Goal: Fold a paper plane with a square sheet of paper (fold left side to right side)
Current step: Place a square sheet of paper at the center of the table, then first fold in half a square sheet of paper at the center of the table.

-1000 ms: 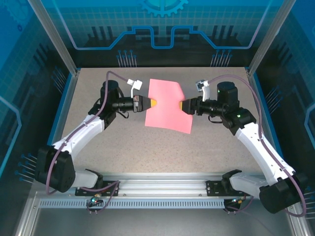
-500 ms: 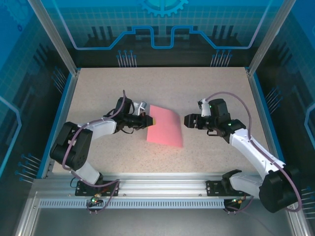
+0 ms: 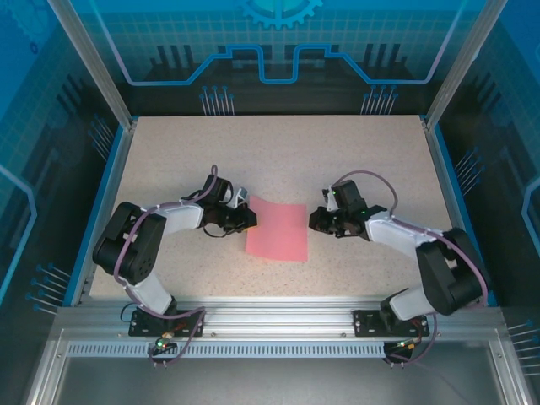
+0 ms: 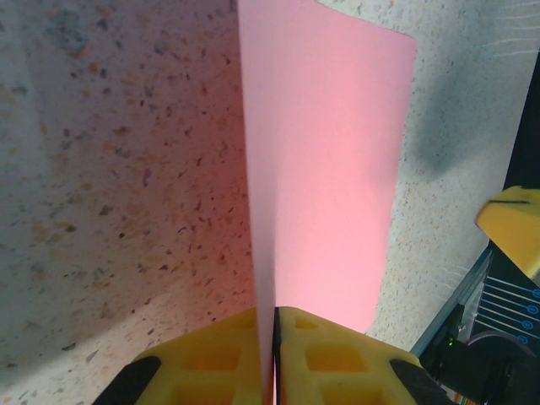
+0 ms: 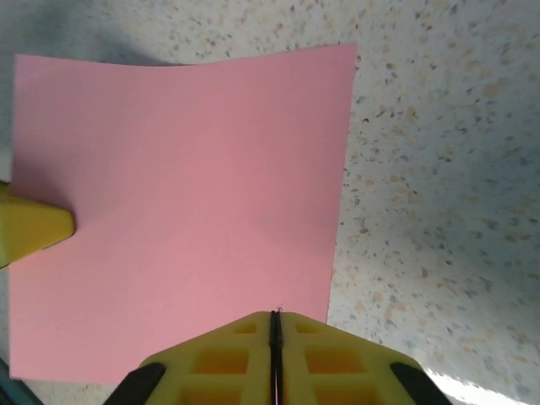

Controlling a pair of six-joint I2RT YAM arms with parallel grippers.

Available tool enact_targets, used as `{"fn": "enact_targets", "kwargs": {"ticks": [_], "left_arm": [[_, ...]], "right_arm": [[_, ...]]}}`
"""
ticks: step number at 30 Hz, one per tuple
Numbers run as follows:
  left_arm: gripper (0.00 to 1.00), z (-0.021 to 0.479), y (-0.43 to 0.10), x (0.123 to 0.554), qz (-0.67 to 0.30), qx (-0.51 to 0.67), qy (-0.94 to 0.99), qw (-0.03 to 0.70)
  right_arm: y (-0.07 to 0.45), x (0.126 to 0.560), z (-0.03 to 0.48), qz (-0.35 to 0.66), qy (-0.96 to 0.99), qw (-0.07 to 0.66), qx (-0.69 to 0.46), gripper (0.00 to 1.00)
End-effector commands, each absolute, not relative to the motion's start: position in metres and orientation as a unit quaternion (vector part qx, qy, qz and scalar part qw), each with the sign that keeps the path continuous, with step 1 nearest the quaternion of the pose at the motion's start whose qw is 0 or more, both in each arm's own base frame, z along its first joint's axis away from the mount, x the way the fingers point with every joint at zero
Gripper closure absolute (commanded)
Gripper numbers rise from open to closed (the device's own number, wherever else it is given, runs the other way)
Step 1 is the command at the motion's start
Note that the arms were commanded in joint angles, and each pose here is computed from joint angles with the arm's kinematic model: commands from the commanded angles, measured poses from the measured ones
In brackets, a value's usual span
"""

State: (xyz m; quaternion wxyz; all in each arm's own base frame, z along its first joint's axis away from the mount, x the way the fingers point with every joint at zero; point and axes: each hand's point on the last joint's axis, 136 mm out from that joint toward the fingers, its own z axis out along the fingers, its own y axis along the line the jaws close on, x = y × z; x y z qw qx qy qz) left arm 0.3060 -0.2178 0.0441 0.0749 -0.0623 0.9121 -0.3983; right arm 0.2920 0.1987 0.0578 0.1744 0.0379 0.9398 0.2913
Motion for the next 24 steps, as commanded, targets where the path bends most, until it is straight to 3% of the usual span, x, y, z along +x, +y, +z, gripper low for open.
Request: {"fn": "enact_targets", "kwargs": {"ticks": [1, 8, 16, 24], "left_arm": [[0.89, 0.053, -0.217, 0.306, -0.391, -0.065, 0.914, 0.081], [0.79, 0.066, -0.224, 0.307, -0.411, -0.056, 0.906, 0.081], [0.54, 0.095, -0.248, 0.308, -0.445, -0.022, 0.891, 0.082], [0.41, 0.095, -0.279, 0.309, -0.459, -0.002, 0.886, 0.062]], "right_arm": [[0.216, 0.305, 0.058, 0.297, 0.938, 0.173, 0.034, 0.93], [0.226, 0.302, 0.027, 0.258, 0.958, 0.123, 0.028, 0.94], [0.215, 0.285, 0.001, 0.210, 0.974, 0.079, 0.022, 0.94], [0.221, 0.292, 0.010, 0.231, 0.967, 0.109, 0.012, 0.93]]}}
